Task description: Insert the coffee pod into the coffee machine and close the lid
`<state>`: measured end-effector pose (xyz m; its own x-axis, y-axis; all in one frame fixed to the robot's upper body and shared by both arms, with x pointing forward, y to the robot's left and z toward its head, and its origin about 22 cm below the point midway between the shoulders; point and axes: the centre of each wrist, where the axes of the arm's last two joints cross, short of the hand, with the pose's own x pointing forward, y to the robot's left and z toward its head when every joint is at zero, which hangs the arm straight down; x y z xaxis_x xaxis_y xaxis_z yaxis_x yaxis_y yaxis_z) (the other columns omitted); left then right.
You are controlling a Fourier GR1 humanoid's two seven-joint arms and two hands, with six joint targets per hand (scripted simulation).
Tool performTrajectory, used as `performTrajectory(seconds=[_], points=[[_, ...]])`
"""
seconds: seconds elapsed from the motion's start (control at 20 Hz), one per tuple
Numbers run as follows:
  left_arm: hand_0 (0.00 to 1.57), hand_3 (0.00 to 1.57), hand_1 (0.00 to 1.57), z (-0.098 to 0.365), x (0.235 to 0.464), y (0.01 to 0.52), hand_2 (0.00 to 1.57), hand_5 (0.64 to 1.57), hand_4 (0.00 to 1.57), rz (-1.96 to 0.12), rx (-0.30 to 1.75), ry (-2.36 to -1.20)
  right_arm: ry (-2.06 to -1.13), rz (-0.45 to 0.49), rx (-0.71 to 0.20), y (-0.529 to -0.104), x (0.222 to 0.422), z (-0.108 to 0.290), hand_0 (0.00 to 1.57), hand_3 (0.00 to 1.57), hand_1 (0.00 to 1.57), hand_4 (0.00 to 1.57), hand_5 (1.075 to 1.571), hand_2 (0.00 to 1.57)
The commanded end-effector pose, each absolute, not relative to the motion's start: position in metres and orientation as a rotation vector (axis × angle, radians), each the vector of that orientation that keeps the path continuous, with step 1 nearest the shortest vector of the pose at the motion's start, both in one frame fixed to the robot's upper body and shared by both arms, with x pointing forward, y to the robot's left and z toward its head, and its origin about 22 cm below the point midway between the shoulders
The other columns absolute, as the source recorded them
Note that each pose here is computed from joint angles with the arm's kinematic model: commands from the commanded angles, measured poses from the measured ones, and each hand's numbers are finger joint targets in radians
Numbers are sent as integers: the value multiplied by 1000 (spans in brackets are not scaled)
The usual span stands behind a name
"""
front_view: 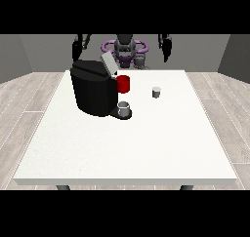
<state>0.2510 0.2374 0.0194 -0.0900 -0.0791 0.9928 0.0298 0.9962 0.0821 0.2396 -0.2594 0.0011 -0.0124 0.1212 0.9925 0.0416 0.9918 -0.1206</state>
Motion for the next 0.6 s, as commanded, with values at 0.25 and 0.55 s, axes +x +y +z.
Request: performTrajectory(seconds=[0.25,0.55], points=[[0,0,0,7,242,246,0,1571,0,-163,36,-1682,-1472,88,-52,-255,231,-5,0,0,0,128,1571,0],[0,0,0,17,273,280,0,1571,0,-290,200,-1584,-1663,-99,-97,-236,242,7,0,0,0,145,1571,0]])
